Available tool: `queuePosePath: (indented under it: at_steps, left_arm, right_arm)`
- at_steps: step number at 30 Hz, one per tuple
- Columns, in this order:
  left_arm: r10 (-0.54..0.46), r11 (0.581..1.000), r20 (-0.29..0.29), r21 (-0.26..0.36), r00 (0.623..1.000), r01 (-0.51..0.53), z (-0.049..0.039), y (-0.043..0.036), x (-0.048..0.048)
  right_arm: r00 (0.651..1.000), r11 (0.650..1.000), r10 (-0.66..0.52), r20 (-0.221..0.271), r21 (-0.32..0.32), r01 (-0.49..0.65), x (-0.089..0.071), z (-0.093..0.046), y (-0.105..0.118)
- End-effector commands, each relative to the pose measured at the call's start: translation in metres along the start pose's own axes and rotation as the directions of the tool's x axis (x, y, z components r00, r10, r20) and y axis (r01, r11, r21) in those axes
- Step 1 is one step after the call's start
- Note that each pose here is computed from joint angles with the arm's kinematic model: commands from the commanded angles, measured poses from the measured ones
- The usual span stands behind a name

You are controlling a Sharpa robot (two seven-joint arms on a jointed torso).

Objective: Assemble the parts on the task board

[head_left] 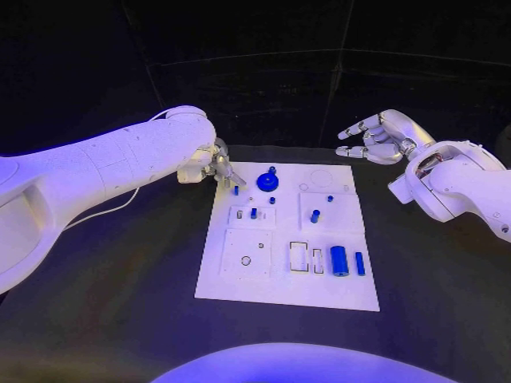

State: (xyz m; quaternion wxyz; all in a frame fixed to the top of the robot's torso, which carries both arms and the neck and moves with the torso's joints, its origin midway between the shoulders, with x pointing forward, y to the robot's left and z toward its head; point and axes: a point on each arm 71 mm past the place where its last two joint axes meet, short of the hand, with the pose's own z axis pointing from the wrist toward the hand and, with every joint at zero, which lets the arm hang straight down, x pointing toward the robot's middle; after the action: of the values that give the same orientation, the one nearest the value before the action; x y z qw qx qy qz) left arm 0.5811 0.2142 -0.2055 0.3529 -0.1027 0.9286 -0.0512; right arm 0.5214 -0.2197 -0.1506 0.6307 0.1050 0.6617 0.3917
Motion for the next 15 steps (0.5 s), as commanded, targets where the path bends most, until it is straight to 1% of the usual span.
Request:
queuePosePath:
  at_steps: [1, 15]
  left_arm:
    - [0.01, 1.0, -0.007, 0.019, 1.0, -0.01, -0.0001, -0.002, 0.0002]
    - [0.004, 0.999, -0.016, 0.039, 1.0, -0.003, 0.002, -0.0058, 0.0031]
  right_arm:
    - [1.0, 1.0, 0.002, -0.003, -0.011, -0.003, -0.0001, 0.0007, 0.002]
    - [1.0, 1.0, 0.003, -0.006, -0.012, -0.003, 0.0009, 0.0013, 0.0027]
